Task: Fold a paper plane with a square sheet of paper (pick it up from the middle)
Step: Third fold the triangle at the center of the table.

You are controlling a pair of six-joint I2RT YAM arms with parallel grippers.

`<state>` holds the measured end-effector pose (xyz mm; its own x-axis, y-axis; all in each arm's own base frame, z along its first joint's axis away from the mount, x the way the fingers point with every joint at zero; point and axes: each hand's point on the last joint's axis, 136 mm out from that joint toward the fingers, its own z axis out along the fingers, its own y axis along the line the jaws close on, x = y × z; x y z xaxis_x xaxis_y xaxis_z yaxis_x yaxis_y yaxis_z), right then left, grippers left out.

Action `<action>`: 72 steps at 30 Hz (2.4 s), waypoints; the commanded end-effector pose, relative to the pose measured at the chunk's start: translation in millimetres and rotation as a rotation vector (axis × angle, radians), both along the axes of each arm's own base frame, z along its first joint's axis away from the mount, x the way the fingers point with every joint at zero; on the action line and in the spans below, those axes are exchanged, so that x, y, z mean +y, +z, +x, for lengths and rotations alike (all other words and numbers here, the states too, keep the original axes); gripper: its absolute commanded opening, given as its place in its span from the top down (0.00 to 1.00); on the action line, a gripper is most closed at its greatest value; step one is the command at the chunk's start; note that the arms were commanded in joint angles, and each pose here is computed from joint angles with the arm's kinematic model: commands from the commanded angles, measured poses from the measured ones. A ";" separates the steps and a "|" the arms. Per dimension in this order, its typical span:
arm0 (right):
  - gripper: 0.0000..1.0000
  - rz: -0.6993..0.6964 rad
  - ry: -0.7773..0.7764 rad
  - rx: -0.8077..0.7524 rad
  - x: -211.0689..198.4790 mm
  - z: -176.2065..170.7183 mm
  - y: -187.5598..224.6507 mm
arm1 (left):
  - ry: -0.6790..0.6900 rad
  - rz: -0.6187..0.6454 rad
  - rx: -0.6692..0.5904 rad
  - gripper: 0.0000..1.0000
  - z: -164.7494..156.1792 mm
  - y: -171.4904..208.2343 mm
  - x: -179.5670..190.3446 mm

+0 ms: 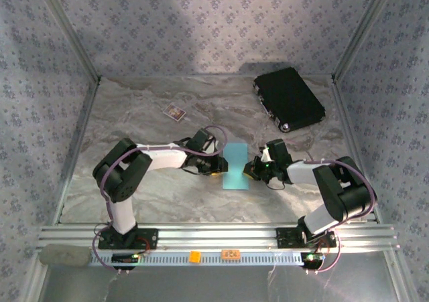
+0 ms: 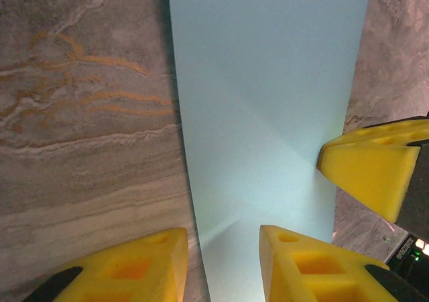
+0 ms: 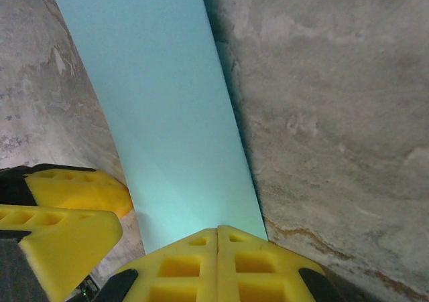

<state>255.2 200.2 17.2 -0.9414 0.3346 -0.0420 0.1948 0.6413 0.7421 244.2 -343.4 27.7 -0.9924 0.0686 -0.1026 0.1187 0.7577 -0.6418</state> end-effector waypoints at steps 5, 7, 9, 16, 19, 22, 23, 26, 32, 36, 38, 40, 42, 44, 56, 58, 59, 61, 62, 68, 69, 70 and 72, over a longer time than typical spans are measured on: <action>0.94 -0.076 -0.037 0.100 -11.0 -17.5 -28.0 | -0.017 -0.017 0.033 0.68 -3.3 -3.2 -9.0; 0.94 -0.072 -0.040 0.098 -10.4 -16.6 -27.6 | -0.015 -0.028 0.021 0.69 -1.9 -0.9 -9.7; 0.94 -0.068 -0.041 0.097 -9.3 -16.3 -27.4 | -0.015 -0.033 0.015 0.70 -1.8 0.7 -10.3; 0.94 -0.071 -0.038 0.099 -7.5 -16.8 -28.7 | -0.004 -0.042 -0.012 0.71 0.9 6.3 -9.4; 0.94 -0.072 -0.035 0.099 -6.3 -16.6 -29.1 | 0.007 -0.047 -0.025 0.72 2.4 8.9 -8.0; 0.94 -0.072 -0.034 0.101 -5.8 -16.7 -29.5 | 0.017 -0.051 -0.041 0.72 3.9 11.9 -5.9; 0.94 -0.073 -0.034 0.103 -5.9 -17.0 -30.1 | 0.024 -0.056 -0.048 0.72 5.1 13.4 -5.2; 0.94 -0.071 -0.033 0.101 -5.7 -16.7 -30.0 | 0.032 -0.066 -0.057 0.72 6.6 16.5 -3.9; 0.93 -0.063 -0.026 0.092 -3.5 -16.1 -27.9 | 0.043 -0.065 -0.059 0.78 7.7 16.4 -1.5; 0.90 -0.051 -0.017 0.071 -0.5 -14.1 -23.7 | 0.053 -0.060 -0.065 0.84 8.5 17.7 1.4; 0.88 -0.047 -0.010 0.055 0.7 -13.0 -20.2 | 0.060 -0.061 -0.066 0.88 8.9 18.3 3.4; 0.85 -0.043 -0.004 0.036 2.0 -11.3 -16.0 | 0.068 -0.066 -0.067 0.93 9.1 19.9 5.1; 0.82 -0.035 0.003 0.002 4.0 -8.5 -8.7 | 0.079 -0.070 -0.066 0.96 9.8 21.5 8.0; 0.78 -0.041 0.008 -0.058 5.0 -4.1 2.7 | 0.087 -0.076 -0.063 0.97 10.3 23.6 11.1; 0.53 -0.335 0.179 -0.454 7.4 -5.8 63.3 | 0.138 -0.134 0.011 0.97 5.4 31.6 24.9; 0.50 -0.384 0.239 -0.550 15.7 -8.8 70.8 | 0.148 -0.134 0.036 0.97 4.5 32.1 25.8; 0.47 -0.413 0.267 -0.603 19.7 -10.4 73.4 | 0.150 -0.134 0.047 0.97 4.2 32.2 26.0; 0.32 -0.445 0.326 -0.691 28.8 -15.0 75.7 | 0.154 -0.144 0.063 0.97 3.8 33.8 25.3; 0.30 -0.458 0.364 -0.731 34.6 -18.7 75.7 | 0.158 -0.146 0.069 0.97 3.9 34.4 25.5; 0.37 -0.550 0.635 -0.982 66.8 -44.6 74.4 | 0.170 -0.148 0.081 0.97 4.4 37.6 27.8; 0.38 -0.573 0.672 -1.025 70.6 -48.5 72.6 | 0.172 -0.151 0.085 0.97 4.3 37.8 27.4; 0.39 -0.592 0.719 -1.070 75.8 -53.7 70.7 | 0.171 -0.153 0.086 0.97 4.5 38.5 27.1; 0.41 -0.636 0.791 -1.135 83.0 -60.9 65.8 | 0.171 -0.154 0.086 0.97 4.7 39.1 26.8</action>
<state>193.0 280.6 86.5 -0.4213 -0.4576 -0.7830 -0.7639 0.6444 0.0344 248.2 -314.5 50.3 -0.9937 -0.1102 -0.0191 -0.0614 0.6810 -0.7297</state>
